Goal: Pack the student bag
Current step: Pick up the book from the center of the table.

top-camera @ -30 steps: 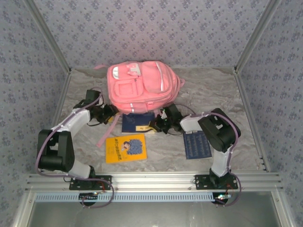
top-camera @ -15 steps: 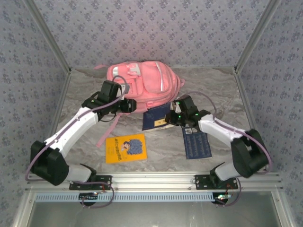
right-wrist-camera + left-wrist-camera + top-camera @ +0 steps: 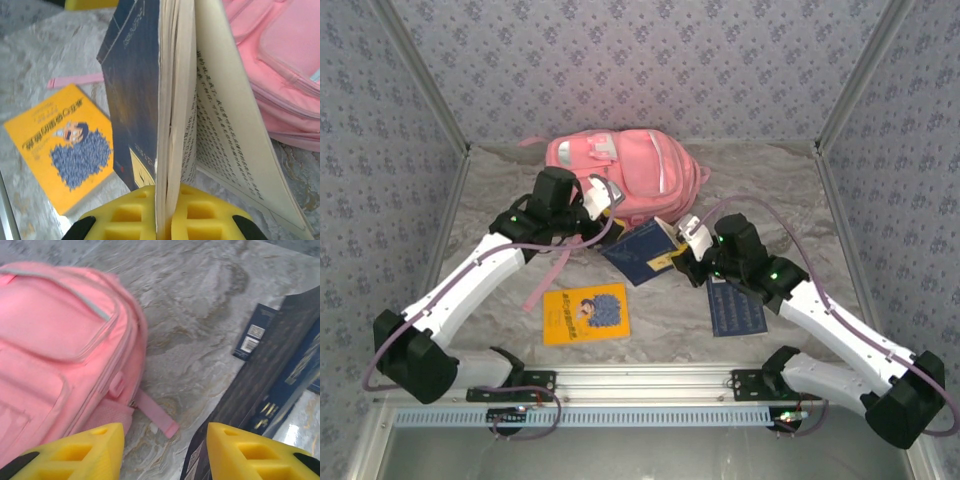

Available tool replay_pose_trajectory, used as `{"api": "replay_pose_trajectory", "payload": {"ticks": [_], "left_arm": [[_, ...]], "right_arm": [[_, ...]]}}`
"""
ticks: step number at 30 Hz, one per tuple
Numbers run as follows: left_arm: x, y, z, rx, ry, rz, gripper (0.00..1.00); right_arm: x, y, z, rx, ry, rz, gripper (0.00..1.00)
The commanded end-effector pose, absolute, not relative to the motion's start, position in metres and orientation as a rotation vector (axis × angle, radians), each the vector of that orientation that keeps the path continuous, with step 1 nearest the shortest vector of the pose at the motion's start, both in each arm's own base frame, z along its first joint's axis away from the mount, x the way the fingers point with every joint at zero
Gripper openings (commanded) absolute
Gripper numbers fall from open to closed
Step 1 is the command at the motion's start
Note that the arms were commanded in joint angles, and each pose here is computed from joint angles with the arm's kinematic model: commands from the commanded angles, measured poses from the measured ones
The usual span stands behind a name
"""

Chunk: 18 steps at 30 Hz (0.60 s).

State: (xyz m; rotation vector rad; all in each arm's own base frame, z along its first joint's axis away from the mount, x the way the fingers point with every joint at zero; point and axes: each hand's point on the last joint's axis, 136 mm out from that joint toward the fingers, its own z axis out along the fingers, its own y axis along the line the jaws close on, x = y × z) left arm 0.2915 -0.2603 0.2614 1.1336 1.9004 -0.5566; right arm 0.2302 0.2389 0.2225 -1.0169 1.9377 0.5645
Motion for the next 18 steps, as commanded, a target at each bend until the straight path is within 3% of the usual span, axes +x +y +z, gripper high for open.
{"api": "replay_pose_trajectory", "payload": {"ticks": [1, 9, 18], "left_arm": [[0.268, -0.276, 0.279, 1.322, 1.73, -0.651, 0.48], [0.235, -0.285, 0.277, 1.486, 1.633, -0.791, 0.44], [0.217, -0.299, 0.257, 1.609, 1.614, -0.827, 0.48]], "right_arm": [[0.22, 0.242, 0.231, -1.183, 1.851, 0.525, 0.0], [0.22, 0.239, 0.231, -1.209, 1.831, 0.465, 0.0], [0.218, 0.241, 0.247, -1.231, 1.758, 0.43, 0.0]]}}
